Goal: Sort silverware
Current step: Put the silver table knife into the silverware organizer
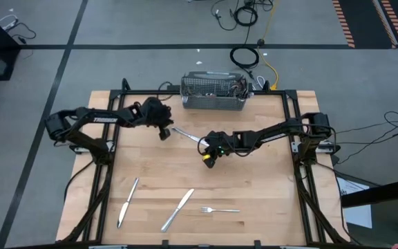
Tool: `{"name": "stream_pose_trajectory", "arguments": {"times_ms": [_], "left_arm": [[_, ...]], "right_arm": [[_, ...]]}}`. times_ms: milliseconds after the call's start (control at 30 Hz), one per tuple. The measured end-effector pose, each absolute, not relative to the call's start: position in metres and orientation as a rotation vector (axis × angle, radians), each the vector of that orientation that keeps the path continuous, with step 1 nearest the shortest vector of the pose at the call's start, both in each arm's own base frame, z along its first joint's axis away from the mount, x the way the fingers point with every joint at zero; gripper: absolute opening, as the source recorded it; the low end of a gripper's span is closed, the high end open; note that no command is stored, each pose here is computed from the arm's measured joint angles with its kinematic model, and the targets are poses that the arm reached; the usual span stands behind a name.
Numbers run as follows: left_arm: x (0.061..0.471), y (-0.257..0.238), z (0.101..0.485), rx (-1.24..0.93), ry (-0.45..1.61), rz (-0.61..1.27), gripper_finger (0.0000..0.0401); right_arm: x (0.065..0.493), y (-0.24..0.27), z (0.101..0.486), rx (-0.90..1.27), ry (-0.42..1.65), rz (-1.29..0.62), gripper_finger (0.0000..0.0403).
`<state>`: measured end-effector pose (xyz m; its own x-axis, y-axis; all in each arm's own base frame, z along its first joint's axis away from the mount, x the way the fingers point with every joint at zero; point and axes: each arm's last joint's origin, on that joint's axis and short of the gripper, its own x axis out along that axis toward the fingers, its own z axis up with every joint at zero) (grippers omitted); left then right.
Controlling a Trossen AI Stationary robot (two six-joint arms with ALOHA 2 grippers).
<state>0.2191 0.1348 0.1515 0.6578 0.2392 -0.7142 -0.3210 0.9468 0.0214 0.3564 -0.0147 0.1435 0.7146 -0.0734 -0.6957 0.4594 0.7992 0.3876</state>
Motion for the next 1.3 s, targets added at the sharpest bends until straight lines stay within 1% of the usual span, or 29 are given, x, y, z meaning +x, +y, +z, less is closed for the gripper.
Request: {"name": "stream_pose_trajectory", "arguments": {"times_ms": [267,500,600,667,767,933,1033,1100,1167,1300], "left_arm": [[0.225,0.138,0.118,-0.162,0.883,0.276,0.0003],[0.231,0.139,0.101,-0.266,0.895,0.255,0.0002],[0.233,0.137,0.1,-0.316,0.891,0.27,0.0002],[0.234,0.134,0.099,-0.341,0.892,0.277,0.0002],[0.236,0.129,0.099,-0.352,0.893,0.267,0.0001],[0.239,0.123,0.099,-0.355,0.896,0.25,0.0001],[0.24,0.121,0.098,-0.359,0.897,0.251,0.0001],[0.241,0.12,0.099,-0.359,0.897,0.247,0.0001],[0.241,0.12,0.098,-0.384,0.891,0.256,0.0001],[0.241,0.12,0.098,-0.403,0.884,0.266,0.0001]], "right_arm": [[0.356,-0.015,0.144,0.574,0.723,-0.313,0.0118],[0.356,-0.015,0.144,0.578,0.722,-0.315,0.0118],[0.354,-0.018,0.145,0.632,0.725,-0.36,0.0118],[0.35,-0.023,0.146,0.668,0.738,-0.427,0.0118],[0.342,-0.029,0.149,0.663,0.743,-0.566,0.0118],[0.321,-0.041,0.168,0.651,0.722,-0.802,0.0118],[0.308,-0.048,0.172,0.731,0.74,-0.924,0.012],[0.302,-0.049,0.171,0.814,0.775,-0.951,0.0131],[0.302,-0.048,0.167,0.884,0.81,-0.936,0.0148],[0.304,-0.047,0.153,0.966,0.778,-0.962,0.019]]}}
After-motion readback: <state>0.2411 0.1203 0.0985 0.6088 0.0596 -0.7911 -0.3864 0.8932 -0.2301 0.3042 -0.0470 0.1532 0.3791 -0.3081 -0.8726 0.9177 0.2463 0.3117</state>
